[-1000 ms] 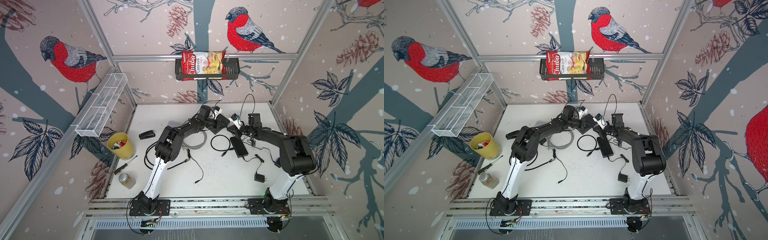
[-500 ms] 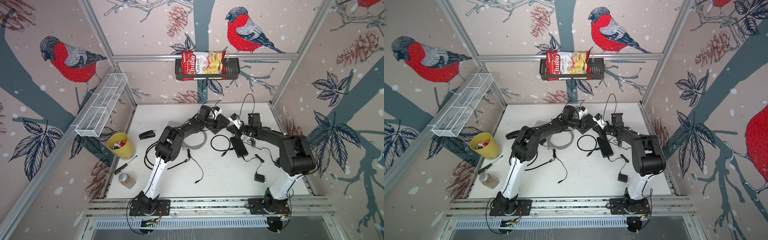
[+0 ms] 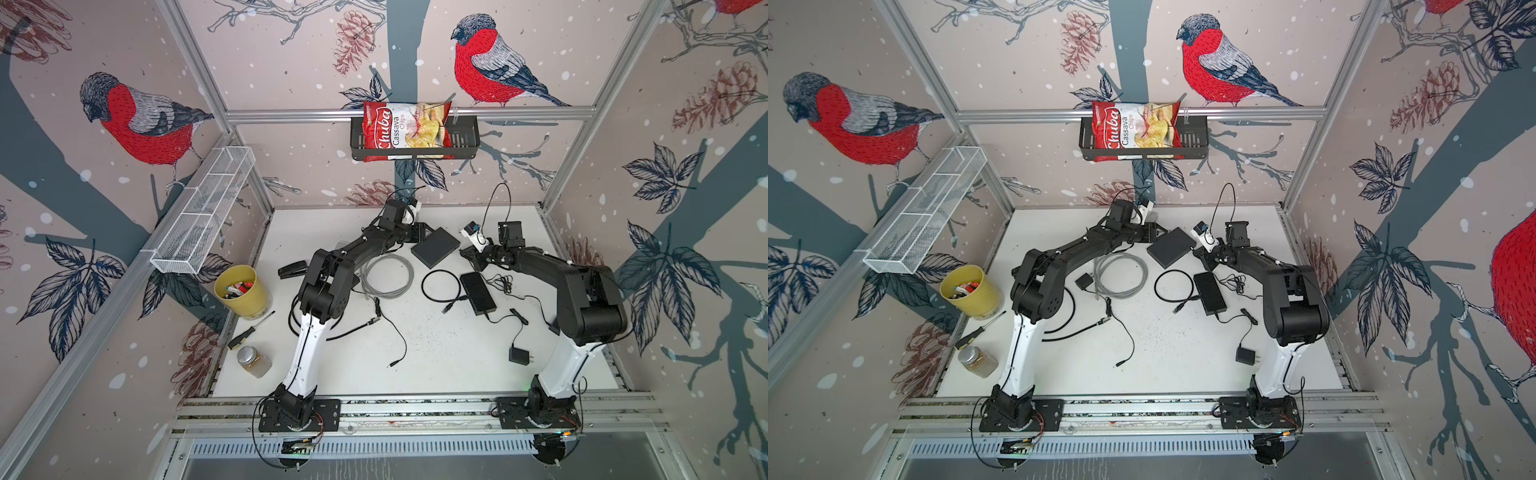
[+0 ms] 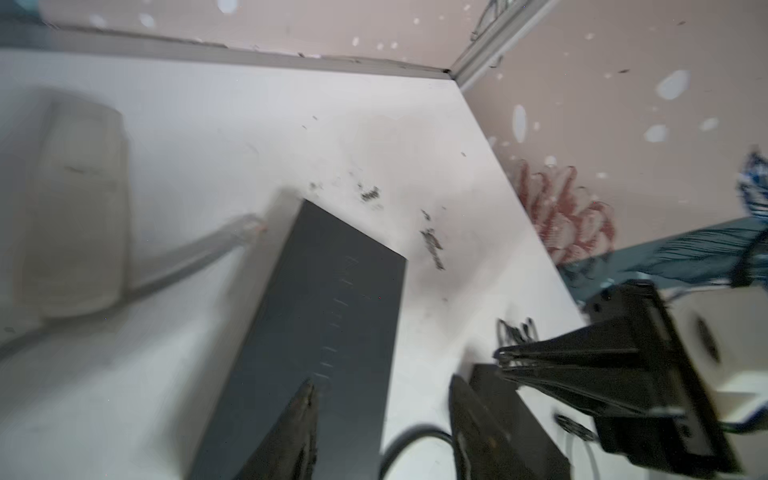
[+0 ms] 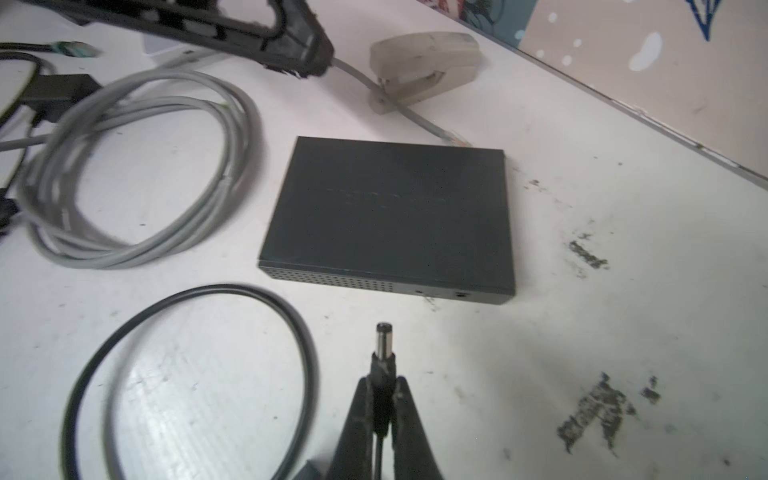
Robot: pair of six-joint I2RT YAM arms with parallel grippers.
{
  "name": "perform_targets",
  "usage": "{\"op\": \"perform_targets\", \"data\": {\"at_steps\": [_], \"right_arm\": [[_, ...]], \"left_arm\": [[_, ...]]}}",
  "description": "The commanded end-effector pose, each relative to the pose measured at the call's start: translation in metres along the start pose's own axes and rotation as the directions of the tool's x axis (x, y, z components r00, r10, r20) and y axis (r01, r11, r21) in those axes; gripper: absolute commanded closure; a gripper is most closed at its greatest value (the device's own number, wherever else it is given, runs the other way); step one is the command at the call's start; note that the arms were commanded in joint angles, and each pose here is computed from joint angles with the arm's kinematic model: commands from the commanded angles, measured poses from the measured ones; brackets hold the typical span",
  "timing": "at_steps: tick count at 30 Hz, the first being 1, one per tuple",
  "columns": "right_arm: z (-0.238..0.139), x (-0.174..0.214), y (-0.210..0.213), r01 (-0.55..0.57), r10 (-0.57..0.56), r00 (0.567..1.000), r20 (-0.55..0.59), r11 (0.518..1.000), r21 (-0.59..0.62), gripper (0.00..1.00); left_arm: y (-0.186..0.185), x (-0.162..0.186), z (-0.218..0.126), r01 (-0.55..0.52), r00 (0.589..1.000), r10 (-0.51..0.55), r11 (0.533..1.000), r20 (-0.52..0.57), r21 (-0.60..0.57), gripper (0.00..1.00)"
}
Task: Insert the plug into the switch port
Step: 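Carry the barrel plug to the switch's side port while the left gripper holds the switch, then push the barrel plug into the switch's side port with the right gripper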
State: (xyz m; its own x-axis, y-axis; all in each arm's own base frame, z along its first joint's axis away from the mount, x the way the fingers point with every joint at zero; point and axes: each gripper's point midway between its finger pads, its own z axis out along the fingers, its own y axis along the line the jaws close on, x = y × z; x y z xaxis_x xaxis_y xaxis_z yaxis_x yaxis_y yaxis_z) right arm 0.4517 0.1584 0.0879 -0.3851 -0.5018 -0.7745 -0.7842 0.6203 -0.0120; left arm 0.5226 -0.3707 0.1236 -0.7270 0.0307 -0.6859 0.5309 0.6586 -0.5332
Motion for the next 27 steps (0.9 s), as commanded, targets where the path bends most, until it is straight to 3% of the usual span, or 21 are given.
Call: {"op": "perform_targets", "data": {"at_steps": [1, 9, 27], "right_arm": [[0.005, 0.024, -0.017, -0.038, 0.047, 0.989, -0.140, 0.997, 0.071, 0.93], [0.023, 0.027, -0.033, -0.029, 0.051, 0.974, -0.219, 0.995, 0.100, 0.93], [0.052, 0.044, -0.033, 0.026, -0.002, 0.934, -0.358, 0.998, 0.065, 0.93]], "left_arm": [[0.045, 0.009, 0.007, -0.112, 0.993, 0.102, 0.971, -0.057, -0.210, 0.48], [0.065, 0.005, 0.032, -0.179, 0.983, 0.163, 0.949, -0.084, -0.258, 0.42], [0.055, 0.036, 0.063, -0.235, 0.968, 0.217, 0.959, -0.126, -0.158, 0.40]]}}
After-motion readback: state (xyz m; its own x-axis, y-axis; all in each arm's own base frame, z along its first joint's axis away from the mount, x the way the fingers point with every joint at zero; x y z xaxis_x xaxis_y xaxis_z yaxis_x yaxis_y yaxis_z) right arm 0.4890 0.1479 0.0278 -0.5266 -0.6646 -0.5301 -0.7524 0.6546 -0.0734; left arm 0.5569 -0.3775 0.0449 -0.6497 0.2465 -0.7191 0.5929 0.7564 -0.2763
